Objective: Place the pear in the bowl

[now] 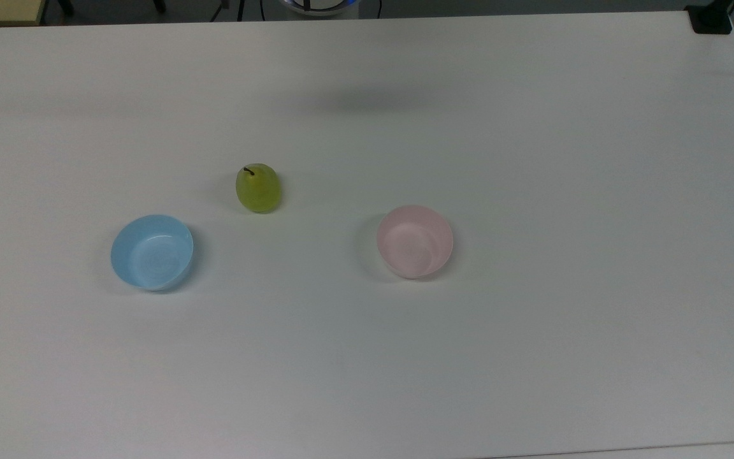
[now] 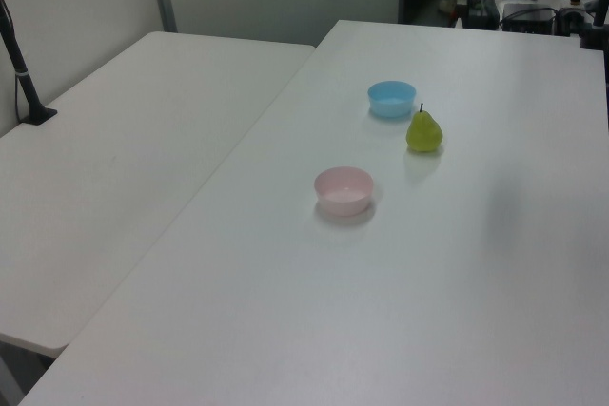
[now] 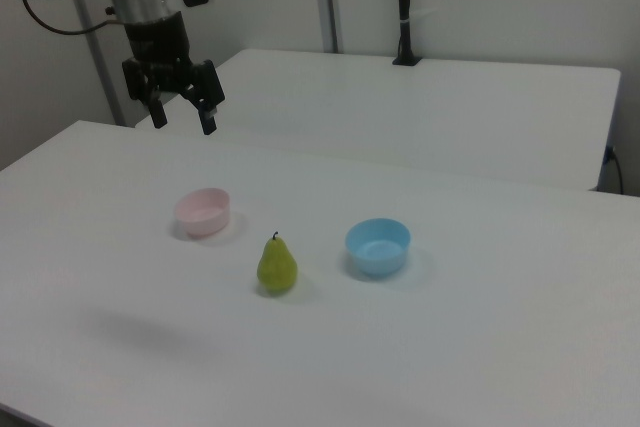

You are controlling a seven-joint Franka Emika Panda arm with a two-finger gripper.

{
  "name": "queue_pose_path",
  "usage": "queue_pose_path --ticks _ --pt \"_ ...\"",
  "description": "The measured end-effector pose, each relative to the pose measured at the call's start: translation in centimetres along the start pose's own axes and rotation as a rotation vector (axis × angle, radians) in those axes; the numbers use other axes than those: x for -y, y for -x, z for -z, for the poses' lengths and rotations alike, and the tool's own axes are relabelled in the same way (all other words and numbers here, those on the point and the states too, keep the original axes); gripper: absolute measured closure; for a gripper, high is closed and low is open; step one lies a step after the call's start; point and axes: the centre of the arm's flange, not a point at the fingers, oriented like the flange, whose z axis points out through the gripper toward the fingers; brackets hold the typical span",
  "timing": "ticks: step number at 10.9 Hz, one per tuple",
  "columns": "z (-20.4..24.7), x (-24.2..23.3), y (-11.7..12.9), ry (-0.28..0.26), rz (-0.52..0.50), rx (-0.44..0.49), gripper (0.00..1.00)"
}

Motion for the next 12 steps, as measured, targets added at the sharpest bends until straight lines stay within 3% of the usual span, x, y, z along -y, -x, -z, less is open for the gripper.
queue_pose_path --ticks 12 --pt "-1.7 -2.2 -0.5 -0.002 0.005 0.029 0.00"
